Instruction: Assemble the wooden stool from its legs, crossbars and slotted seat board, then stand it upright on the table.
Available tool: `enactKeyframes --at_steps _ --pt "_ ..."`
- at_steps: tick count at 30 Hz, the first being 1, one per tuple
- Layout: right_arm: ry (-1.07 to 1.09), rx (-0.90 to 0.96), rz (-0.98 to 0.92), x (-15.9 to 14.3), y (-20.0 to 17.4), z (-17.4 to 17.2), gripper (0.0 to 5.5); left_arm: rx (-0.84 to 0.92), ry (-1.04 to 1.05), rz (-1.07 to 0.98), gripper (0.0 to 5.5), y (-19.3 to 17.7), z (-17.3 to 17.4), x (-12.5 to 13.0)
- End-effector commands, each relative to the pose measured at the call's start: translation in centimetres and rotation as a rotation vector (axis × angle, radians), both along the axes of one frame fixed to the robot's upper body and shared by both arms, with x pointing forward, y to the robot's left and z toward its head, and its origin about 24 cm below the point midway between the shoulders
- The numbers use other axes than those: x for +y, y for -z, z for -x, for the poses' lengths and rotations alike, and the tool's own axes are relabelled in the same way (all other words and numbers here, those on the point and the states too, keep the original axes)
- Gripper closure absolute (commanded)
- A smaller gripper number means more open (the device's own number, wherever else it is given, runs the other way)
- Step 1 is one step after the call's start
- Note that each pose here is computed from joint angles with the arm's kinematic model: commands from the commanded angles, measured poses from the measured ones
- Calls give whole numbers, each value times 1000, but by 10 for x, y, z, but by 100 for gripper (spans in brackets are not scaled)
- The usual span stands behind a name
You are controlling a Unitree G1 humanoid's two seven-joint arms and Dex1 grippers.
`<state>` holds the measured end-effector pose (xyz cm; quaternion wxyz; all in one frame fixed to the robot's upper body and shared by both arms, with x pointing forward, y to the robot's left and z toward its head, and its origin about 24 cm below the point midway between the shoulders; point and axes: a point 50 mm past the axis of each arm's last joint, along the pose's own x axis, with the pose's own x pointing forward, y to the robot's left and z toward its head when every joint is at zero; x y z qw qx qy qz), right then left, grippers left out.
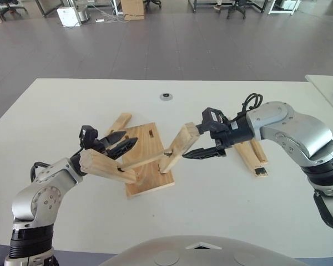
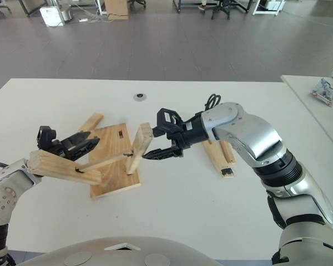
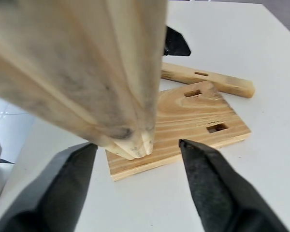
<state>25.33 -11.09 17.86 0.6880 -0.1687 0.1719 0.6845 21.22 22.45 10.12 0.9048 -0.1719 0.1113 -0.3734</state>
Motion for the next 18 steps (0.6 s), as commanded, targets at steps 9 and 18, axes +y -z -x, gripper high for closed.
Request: enactKeyframes --at_steps 9,18 --pt "93 76 -155 -17 -6 15 169 120 -30 -533 185 35 14 51" --pt "352 89 -276 -17 -12 -4 169 112 23 -523 185 48 19 37"
